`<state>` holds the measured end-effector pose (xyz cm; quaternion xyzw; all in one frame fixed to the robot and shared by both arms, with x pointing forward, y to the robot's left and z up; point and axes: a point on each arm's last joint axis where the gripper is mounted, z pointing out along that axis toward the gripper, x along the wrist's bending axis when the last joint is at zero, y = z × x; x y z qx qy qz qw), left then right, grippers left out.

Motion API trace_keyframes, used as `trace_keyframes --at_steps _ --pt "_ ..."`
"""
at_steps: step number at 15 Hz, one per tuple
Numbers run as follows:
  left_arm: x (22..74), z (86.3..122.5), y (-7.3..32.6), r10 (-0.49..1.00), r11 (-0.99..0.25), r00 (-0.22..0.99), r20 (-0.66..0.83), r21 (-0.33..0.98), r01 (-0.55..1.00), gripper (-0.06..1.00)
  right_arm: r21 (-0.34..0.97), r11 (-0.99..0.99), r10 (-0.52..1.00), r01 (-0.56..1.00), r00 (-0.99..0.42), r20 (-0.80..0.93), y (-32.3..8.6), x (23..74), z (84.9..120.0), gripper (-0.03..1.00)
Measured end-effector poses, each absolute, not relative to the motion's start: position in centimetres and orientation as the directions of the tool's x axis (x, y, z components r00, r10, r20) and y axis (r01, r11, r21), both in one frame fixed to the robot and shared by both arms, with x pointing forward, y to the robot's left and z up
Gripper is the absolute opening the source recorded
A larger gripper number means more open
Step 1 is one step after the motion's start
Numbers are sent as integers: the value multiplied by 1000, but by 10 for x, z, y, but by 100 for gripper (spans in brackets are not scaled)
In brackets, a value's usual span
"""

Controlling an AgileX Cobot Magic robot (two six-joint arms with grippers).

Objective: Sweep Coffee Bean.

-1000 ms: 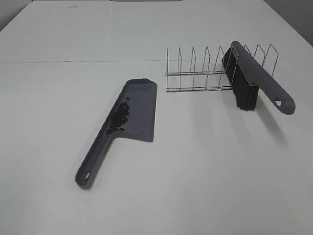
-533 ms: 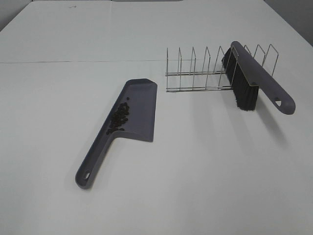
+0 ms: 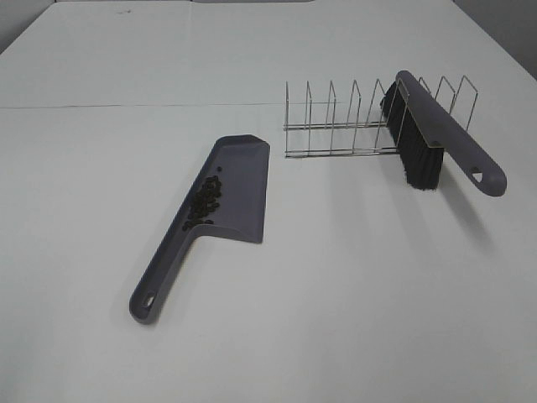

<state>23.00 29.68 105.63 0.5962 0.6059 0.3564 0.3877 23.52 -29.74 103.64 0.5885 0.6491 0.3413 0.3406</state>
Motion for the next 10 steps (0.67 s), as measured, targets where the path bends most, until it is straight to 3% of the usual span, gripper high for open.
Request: trace_keyframes --at_steps 10 --pt "230 1056 297 999 35 12 -45 894 446 58 844 74 996 531 -75 -40 -297 235 1036 75"
